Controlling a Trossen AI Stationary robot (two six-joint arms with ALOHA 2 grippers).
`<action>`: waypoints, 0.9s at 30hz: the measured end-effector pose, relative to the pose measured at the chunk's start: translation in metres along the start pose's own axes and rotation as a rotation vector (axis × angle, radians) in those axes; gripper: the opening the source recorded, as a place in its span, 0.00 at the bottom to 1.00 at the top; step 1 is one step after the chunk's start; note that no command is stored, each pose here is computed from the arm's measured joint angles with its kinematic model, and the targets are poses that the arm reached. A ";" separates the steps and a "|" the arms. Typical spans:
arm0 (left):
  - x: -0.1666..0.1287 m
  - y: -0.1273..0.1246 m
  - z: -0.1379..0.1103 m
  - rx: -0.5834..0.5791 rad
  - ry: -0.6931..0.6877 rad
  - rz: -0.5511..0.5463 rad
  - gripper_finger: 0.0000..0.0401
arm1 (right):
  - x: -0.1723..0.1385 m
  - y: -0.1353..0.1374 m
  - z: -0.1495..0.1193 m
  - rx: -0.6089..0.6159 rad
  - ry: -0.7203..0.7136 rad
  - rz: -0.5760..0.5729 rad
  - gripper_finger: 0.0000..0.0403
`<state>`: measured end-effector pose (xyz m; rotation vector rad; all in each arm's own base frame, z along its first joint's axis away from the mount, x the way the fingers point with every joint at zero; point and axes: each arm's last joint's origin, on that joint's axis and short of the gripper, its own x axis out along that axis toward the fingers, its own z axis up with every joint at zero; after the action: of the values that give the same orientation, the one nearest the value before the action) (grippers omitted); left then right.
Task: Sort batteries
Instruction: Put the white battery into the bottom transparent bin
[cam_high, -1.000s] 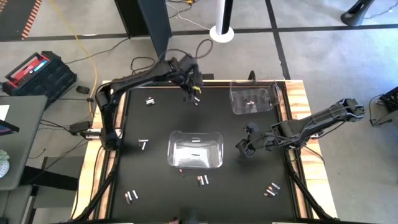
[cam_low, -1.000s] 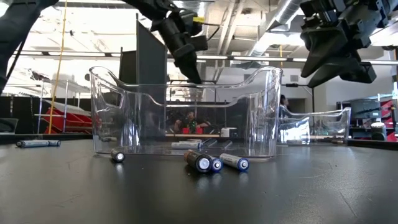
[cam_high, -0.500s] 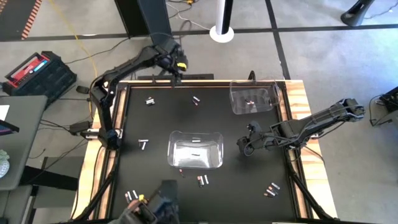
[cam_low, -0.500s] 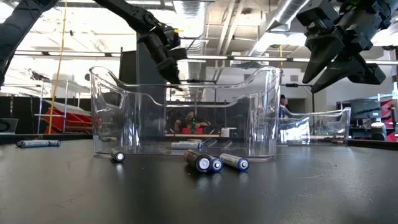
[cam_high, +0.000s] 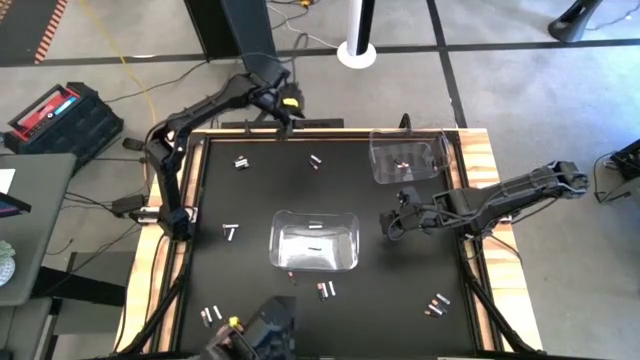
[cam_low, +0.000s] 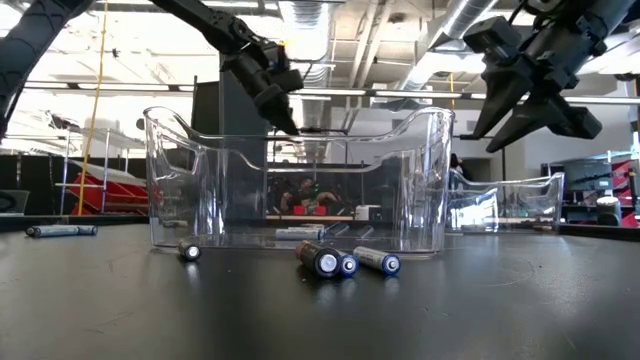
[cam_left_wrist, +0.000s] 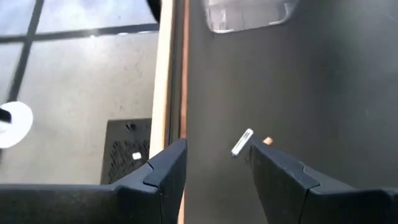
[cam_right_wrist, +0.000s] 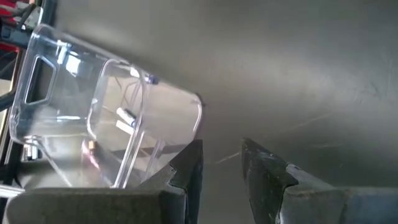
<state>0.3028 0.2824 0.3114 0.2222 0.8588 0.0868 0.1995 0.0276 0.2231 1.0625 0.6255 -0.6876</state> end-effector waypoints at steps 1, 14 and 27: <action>0.003 -0.004 0.005 0.026 0.013 0.020 0.42 | 0.000 0.000 0.001 -0.003 -0.004 -0.002 0.32; 0.102 -0.035 -0.004 0.039 0.239 -0.018 0.42 | 0.001 0.000 0.005 -0.025 -0.015 0.001 0.32; 0.162 -0.047 -0.006 -0.041 0.342 -0.055 0.42 | -0.003 0.005 -0.007 -0.062 0.017 0.046 0.32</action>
<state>0.4034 0.2643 0.1768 0.1461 1.2018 0.0926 0.2006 0.0364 0.2251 1.0230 0.6313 -0.6155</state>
